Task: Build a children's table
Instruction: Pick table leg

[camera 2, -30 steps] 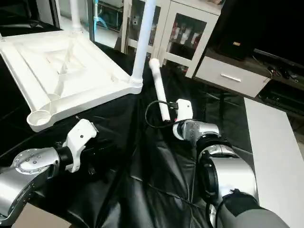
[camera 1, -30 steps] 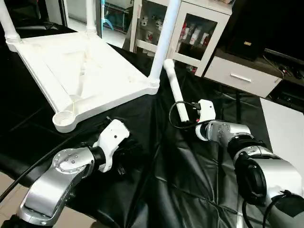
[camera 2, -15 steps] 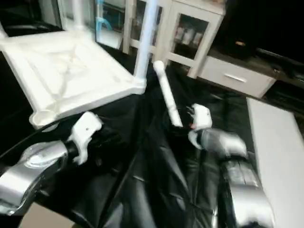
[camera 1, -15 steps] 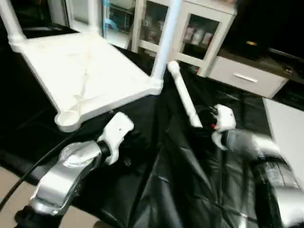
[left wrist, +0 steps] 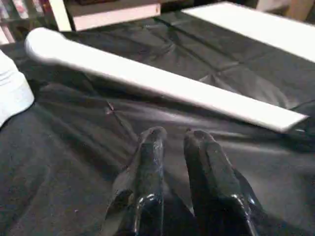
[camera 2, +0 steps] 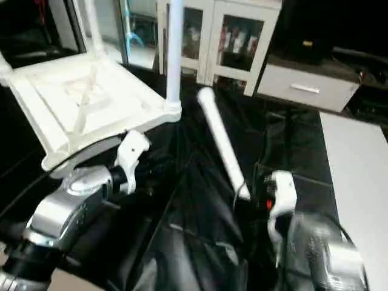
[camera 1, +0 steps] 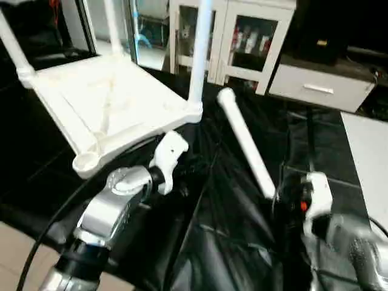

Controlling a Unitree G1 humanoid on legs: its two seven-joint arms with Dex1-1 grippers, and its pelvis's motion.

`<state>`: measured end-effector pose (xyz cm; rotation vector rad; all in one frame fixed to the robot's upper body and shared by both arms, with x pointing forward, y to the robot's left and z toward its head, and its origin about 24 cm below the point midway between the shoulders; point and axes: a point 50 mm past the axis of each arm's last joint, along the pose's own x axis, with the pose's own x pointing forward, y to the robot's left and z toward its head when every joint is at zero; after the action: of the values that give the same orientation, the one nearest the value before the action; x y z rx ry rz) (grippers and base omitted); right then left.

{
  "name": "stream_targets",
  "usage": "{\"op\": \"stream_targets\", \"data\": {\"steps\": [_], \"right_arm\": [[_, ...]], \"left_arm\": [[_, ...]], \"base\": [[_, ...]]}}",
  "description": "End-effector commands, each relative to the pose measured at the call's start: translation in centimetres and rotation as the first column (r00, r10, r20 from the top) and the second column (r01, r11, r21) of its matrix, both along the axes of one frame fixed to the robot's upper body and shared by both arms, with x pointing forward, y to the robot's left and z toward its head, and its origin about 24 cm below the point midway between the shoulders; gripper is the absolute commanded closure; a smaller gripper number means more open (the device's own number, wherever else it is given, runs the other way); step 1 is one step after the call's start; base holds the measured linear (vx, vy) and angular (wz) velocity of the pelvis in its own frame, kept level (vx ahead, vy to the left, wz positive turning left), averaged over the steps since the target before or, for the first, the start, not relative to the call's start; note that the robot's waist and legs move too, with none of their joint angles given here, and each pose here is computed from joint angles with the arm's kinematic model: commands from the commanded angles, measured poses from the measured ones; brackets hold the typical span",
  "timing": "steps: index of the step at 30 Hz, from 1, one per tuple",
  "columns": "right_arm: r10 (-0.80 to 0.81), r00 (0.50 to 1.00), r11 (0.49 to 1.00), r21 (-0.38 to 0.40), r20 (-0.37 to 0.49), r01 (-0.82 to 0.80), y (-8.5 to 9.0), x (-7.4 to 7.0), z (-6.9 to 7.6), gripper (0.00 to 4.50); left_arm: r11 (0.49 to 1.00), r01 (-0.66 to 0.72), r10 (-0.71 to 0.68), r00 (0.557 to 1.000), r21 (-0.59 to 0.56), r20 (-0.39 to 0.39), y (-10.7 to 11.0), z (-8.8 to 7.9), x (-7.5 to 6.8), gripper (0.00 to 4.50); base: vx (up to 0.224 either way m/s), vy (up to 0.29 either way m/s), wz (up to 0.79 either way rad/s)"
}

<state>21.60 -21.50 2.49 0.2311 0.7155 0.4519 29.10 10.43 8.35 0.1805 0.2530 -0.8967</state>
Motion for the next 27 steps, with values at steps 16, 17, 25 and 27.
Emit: {"op": "stream_targets", "data": {"steps": [16, 17, 25, 27], "right_arm": [[0.037, 0.998, 0.981, -0.187, -0.046, -0.045, -0.1, -2.3, 4.4, 2.77], [0.042, 0.998, 0.981, -0.187, -0.047, -0.050, -0.1, -2.3, 4.5, 2.77], [0.016, 0.997, 0.959, -0.284, 0.071, 0.005, -2.4, -1.1, 8.8, 2.77], [-0.021, 0.993, 0.958, -0.283, 0.113, 0.052, -2.8, -0.1, 9.2, 2.77]], "left_arm": [[0.996, 0.069, -0.066, 0.996, 0.051, -0.055, -0.4, -1.4, -0.5, 3.58], [0.996, 0.069, -0.066, 0.996, 0.051, -0.056, -0.4, -1.5, -0.5, 3.58], [0.997, 0.048, -0.044, 0.997, 0.059, -0.061, -0.2, -1.8, 0.0, 3.58], [0.996, 0.024, -0.019, 0.998, 0.080, -0.059, -0.2, -2.1, 0.2, 3.58]], "base": [[0.000, 0.000, 0.00], [0.000, 0.000, 0.00], [0.000, 0.000, 0.00], [0.000, 0.000, 0.00]]}}
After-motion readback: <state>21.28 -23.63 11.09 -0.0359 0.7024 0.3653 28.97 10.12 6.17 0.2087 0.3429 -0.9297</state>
